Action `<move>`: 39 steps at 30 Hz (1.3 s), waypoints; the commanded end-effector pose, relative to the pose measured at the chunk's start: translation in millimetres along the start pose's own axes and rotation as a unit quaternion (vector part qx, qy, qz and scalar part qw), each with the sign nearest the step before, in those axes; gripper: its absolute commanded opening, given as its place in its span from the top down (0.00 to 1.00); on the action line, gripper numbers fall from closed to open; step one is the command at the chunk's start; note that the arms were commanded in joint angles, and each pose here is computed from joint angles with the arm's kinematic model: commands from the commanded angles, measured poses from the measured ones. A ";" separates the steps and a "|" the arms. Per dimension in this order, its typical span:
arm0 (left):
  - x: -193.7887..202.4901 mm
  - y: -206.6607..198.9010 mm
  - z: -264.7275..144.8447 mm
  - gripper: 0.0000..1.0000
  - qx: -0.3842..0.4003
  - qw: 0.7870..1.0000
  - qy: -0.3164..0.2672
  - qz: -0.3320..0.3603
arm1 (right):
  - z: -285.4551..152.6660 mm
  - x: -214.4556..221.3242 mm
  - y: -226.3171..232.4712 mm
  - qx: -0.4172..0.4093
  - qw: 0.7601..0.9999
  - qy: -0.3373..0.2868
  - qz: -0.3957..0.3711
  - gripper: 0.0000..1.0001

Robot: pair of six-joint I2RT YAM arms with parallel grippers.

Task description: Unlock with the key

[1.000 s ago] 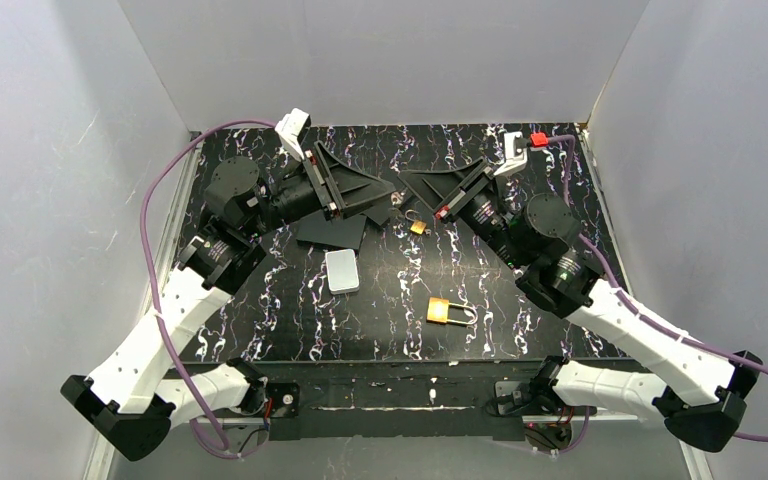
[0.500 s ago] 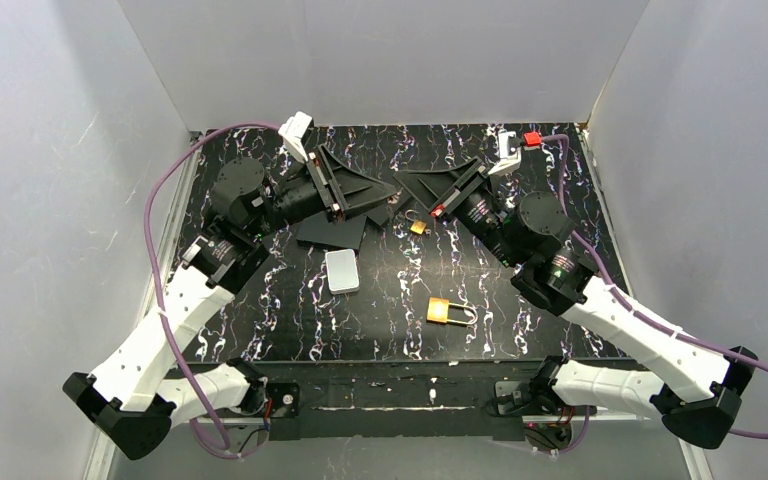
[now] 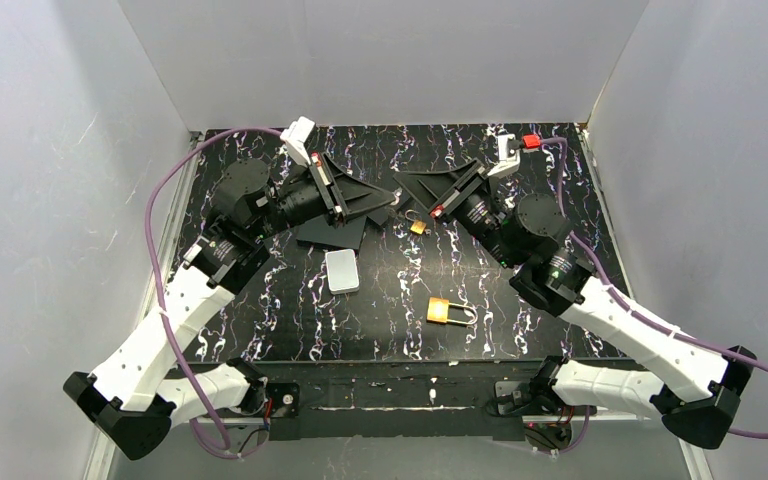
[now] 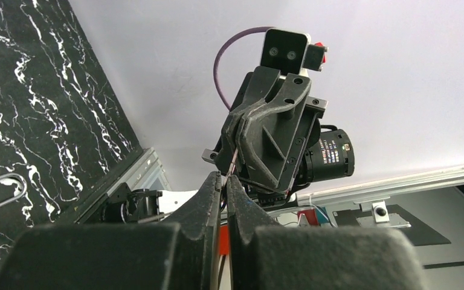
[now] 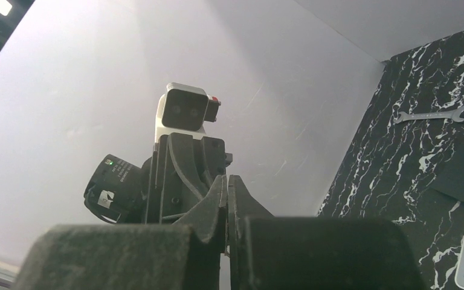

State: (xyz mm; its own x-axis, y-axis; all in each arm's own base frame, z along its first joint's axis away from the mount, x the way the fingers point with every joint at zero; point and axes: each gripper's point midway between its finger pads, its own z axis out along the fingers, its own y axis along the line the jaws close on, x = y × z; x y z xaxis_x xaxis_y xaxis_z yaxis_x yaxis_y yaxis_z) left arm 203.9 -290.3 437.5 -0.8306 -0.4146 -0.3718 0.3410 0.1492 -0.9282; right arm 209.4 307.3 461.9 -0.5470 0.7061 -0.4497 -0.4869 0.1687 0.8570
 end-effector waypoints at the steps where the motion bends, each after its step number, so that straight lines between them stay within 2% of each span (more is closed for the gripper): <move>1: -4.4 -2.0 -5.4 1.00 -0.014 1.000 -0.013 0.005 | -7.7 -7.6 10.0 -0.017 1.000 -0.009 -0.011 0.99; 2: -4.4 -0.6 -5.3 1.00 -0.018 1.000 -0.013 0.000 | -9.4 -6.1 8.3 -0.013 1.000 -0.004 -0.016 0.94; 6: -3.5 11.6 -5.6 1.00 -0.051 0.999 -0.011 -0.016 | -17.8 -5.4 -1.4 0.012 0.999 0.004 -0.034 0.38; 7: -3.3 14.7 -6.1 1.00 -0.060 0.998 -0.010 -0.020 | -20.3 -7.2 -4.2 0.022 0.999 0.002 -0.038 0.29; 8: -3.1 17.8 -6.2 1.00 -0.067 0.997 -0.009 -0.023 | -23.3 -9.7 -7.4 0.032 0.998 -0.002 -0.045 0.25; 10: -2.4 23.3 -7.2 1.00 -0.080 0.996 -0.006 -0.027 | -29.6 -15.7 -14.9 0.056 0.997 -0.010 -0.059 0.21; 15: -3.0 30.5 -10.8 1.00 -0.093 0.995 0.002 -0.024 | -52.5 -30.8 -58.3 0.180 0.977 -0.026 -0.107 0.17; 18: -4.0 40.3 -16.3 1.00 -0.111 0.993 0.004 -0.025 | -67.8 -28.2 -83.4 0.257 0.957 0.001 -0.131 0.15; 24: 4.0 61.1 -24.8 1.00 -0.152 0.987 0.036 -0.032 | -74.0 -5.8 -97.1 0.308 0.935 0.088 -0.153 0.15; 29: 19.4 115.7 -53.7 1.00 -0.309 0.948 0.069 -0.040 | -83.6 0.9 -126.6 0.392 0.901 0.117 -0.143 0.16; 33: 29.8 137.9 -65.9 1.00 -0.360 0.927 0.099 -0.039 | -106.0 5.5 -166.3 0.491 0.852 0.142 -0.110 0.10; 35: 30.9 147.1 -74.9 1.00 -0.388 0.916 0.100 -0.033 | -119.0 14.4 -189.0 0.527 0.826 0.179 -0.092 0.07; 37: 32.0 153.5 -82.9 1.00 -0.411 0.905 0.106 -0.025 | -126.8 24.1 -209.2 0.546 0.810 0.205 -0.061 0.05; 38: 32.3 155.0 -85.7 1.00 -0.417 0.902 0.109 -0.021 | -127.0 32.1 -213.9 0.541 0.811 0.220 -0.032 0.06; 39: 33.5 156.4 -88.4 1.00 -0.421 0.900 0.112 -0.018 | -132.2 34.8 -221.5 0.554 0.804 0.217 -0.007 0.06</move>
State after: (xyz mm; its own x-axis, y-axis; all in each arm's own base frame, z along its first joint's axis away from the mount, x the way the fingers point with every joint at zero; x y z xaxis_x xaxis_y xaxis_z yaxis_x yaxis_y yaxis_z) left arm 203.6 -226.1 283.6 -0.9305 -0.2977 -0.2134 -0.0772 0.7290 -0.6801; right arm 231.8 211.8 258.9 -0.7680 0.3954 -0.5038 0.1569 0.8788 0.4506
